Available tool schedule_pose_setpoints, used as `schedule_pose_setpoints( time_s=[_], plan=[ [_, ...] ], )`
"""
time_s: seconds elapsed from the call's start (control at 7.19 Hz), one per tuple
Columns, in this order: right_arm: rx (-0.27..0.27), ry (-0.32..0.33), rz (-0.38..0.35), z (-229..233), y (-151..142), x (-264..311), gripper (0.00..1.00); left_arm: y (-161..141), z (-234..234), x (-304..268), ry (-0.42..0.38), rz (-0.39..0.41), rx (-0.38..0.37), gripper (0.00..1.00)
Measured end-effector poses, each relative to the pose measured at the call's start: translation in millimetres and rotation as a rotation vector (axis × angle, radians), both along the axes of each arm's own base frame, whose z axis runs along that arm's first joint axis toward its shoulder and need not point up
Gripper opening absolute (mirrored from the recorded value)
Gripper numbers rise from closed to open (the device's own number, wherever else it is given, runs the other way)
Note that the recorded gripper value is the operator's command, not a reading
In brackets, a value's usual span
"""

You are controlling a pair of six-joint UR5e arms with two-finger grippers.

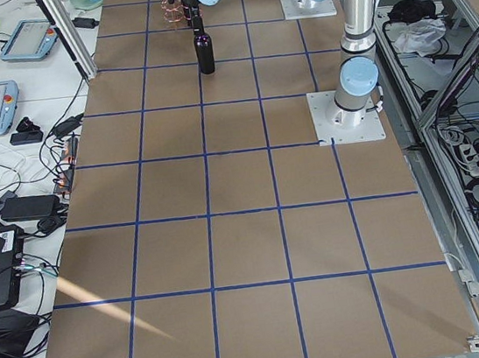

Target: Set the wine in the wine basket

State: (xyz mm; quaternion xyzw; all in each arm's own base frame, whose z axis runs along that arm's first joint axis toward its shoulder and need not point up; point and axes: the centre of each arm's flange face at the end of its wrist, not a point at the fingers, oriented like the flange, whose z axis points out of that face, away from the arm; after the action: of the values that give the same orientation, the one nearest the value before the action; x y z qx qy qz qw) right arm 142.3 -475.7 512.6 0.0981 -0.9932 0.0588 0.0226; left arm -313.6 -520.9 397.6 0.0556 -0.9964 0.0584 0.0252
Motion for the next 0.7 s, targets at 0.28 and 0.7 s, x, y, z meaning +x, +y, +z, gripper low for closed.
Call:
schedule_pose_setpoints(
  time_s=[0.28, 0.7],
  plan=[
    [0.000, 0.000, -0.001, 0, 0, 0, 1.00, -21, 44, 28, 0.002, 0.036, -0.038, 1.00],
    [-0.021, -0.046, -0.003, 9, 13, 27, 1.00, -66, 86, 152, -0.022, 0.119, -0.107, 1.00]
  ],
)
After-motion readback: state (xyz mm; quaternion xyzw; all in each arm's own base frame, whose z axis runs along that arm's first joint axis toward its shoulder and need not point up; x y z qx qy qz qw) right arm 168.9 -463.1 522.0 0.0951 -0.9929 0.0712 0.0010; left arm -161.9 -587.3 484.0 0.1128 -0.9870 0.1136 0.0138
